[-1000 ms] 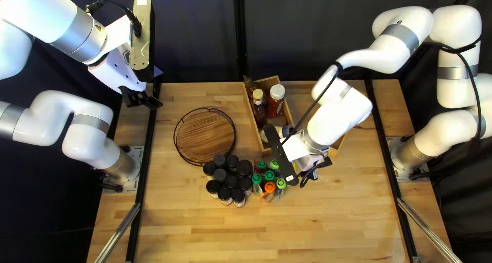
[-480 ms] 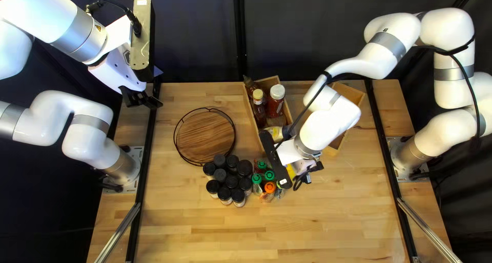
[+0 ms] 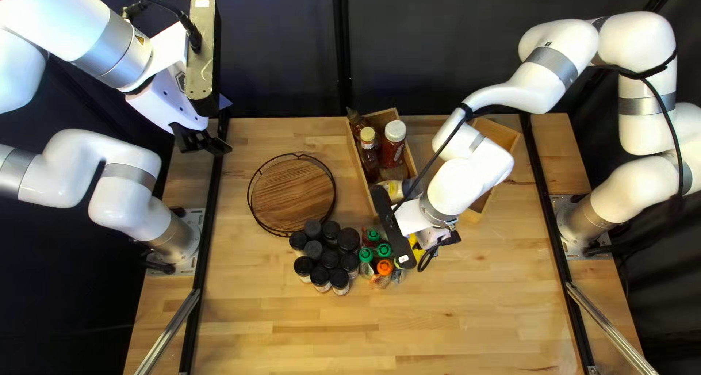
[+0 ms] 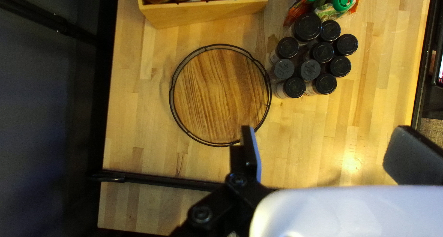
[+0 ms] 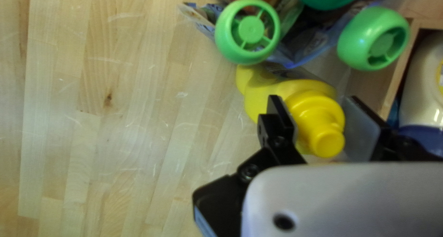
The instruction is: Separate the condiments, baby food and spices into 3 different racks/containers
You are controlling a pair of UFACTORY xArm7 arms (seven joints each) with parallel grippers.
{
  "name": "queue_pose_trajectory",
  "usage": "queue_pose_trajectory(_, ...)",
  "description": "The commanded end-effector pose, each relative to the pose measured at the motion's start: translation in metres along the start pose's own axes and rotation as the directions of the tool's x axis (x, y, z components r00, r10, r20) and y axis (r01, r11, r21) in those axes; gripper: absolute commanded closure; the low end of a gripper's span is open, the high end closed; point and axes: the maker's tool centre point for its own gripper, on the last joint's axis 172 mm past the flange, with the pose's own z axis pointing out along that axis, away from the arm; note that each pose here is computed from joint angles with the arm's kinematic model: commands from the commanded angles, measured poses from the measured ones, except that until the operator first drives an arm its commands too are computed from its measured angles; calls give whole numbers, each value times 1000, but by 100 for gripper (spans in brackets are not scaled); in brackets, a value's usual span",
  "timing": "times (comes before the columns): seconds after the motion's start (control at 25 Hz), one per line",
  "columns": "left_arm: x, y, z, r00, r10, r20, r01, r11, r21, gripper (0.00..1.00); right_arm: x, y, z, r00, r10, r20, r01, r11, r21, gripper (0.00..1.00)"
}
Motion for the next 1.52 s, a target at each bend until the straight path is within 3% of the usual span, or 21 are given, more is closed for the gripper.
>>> queue_pose_trajectory(0.04, 0, 0, 0, 1000, 0, 0, 0, 1000, 0, 0, -8, 6, -50, 1000, 22, 9, -22, 999, -36, 100)
queue_pose_trajectory(0.28, 0, 0, 0, 1000, 0, 0, 0, 1000, 0, 0, -21, 50, -130, 993, 114, 15, -112, 990, -89, 100)
queue_pose_trajectory(0.52, 0, 0, 0, 1000, 0, 0, 0, 1000, 0, 0, -25, 123, -212, 976, 218, -25, -219, 970, -110, 100)
queue_pose_trajectory(0.68, 0, 0, 0, 1000, 0, 0, 0, 1000, 0, 0, -14, 169, -243, 961, 271, -51, -276, 952, -136, 100)
queue_pose_trajectory(0.96, 0, 0, 0, 1000, 0, 0, 0, 1000, 0, 0, 2, 252, -248, 907, 413, -85, -421, 889, -178, 100)
queue_pose_trajectory(1.12, 0, 0, 0, 1000, 0, 0, 0, 1000, 0, 0, 9, 287, -230, 865, 489, -111, -501, 839, -213, 100)
queue_pose_trajectory(1.52, 0, 0, 0, 1000, 0, 0, 0, 1000, 0, 0, -1, 314, -178, 806, 582, -112, -588, 761, -274, 100)
